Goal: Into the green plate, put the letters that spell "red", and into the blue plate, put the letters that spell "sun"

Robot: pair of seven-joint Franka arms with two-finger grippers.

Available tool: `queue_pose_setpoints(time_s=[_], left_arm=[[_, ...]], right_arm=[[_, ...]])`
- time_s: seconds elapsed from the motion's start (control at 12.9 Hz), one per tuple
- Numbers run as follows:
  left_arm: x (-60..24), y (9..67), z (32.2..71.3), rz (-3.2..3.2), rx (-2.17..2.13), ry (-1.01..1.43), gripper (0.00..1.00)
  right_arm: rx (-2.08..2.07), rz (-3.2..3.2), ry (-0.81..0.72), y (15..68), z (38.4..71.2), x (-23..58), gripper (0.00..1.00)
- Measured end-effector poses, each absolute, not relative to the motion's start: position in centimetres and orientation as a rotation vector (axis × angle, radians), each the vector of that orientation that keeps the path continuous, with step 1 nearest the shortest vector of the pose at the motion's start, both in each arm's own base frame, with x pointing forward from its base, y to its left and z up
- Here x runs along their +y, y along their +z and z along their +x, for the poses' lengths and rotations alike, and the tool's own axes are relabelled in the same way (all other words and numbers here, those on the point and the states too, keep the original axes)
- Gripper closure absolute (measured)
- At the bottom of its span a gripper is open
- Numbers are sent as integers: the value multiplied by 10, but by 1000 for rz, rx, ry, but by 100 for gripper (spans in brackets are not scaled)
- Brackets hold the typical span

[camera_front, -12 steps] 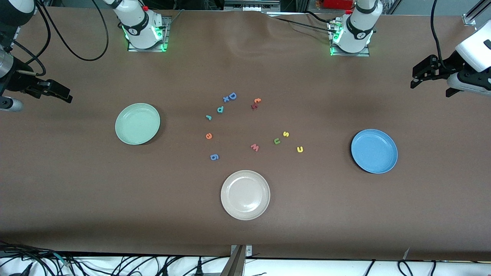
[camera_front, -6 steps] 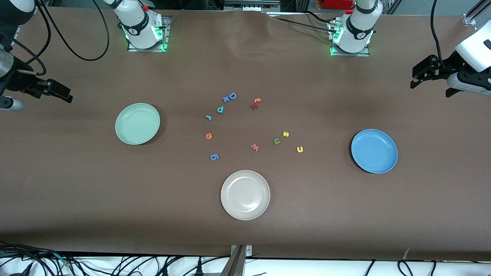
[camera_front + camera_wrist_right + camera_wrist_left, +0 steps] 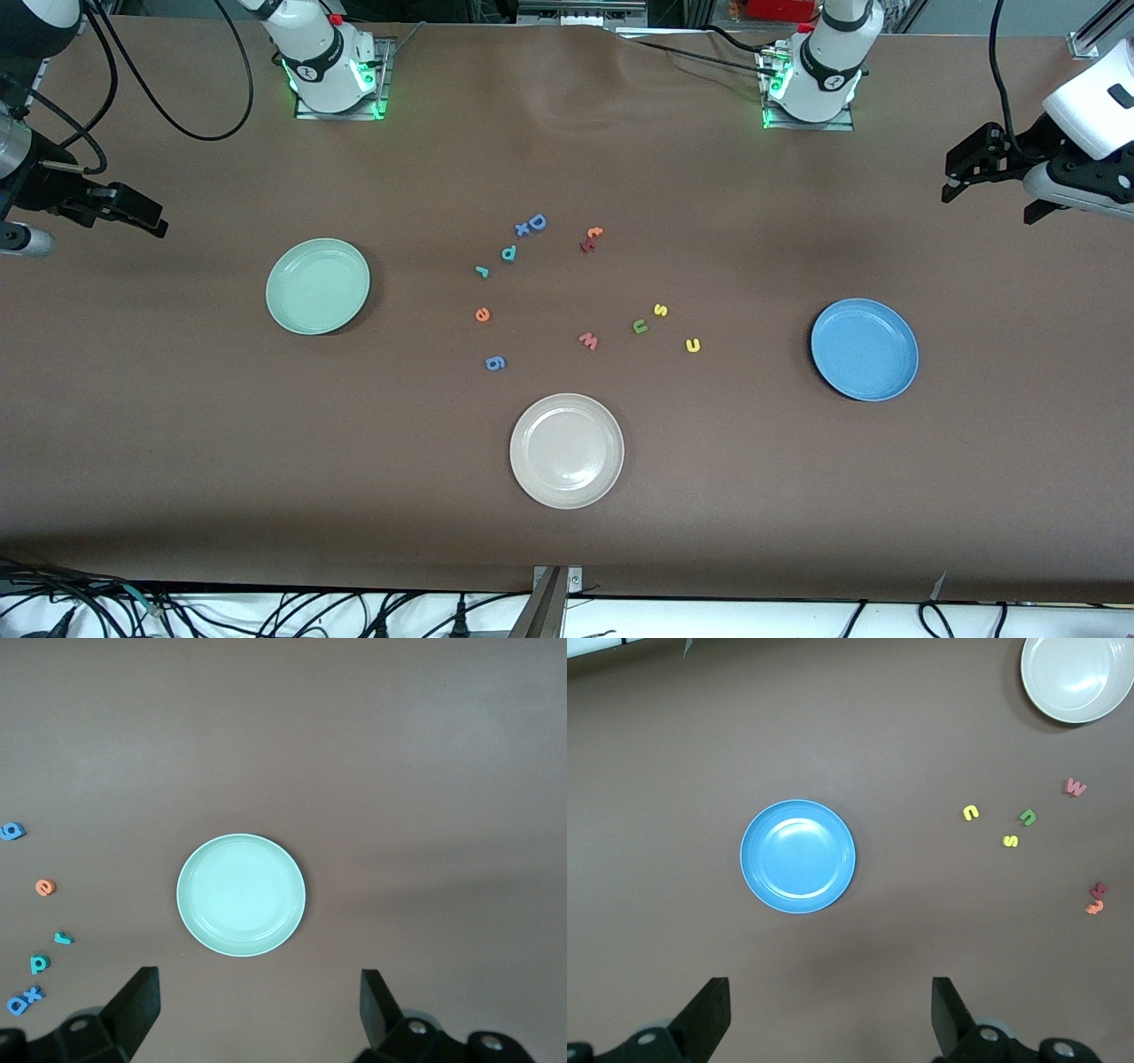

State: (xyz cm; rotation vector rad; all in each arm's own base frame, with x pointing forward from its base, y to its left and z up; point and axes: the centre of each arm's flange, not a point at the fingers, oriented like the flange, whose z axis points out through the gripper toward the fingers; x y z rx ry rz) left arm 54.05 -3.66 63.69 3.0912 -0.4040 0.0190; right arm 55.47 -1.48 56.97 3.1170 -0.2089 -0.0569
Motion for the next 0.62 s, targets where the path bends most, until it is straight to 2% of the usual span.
queue_pose_setpoints(time_s=[0.62], left_arm=[[-34, 637, 541, 3092, -397, 21, 0]], right_arm=[[-209, 3116, -81, 570, 553, -15, 0]])
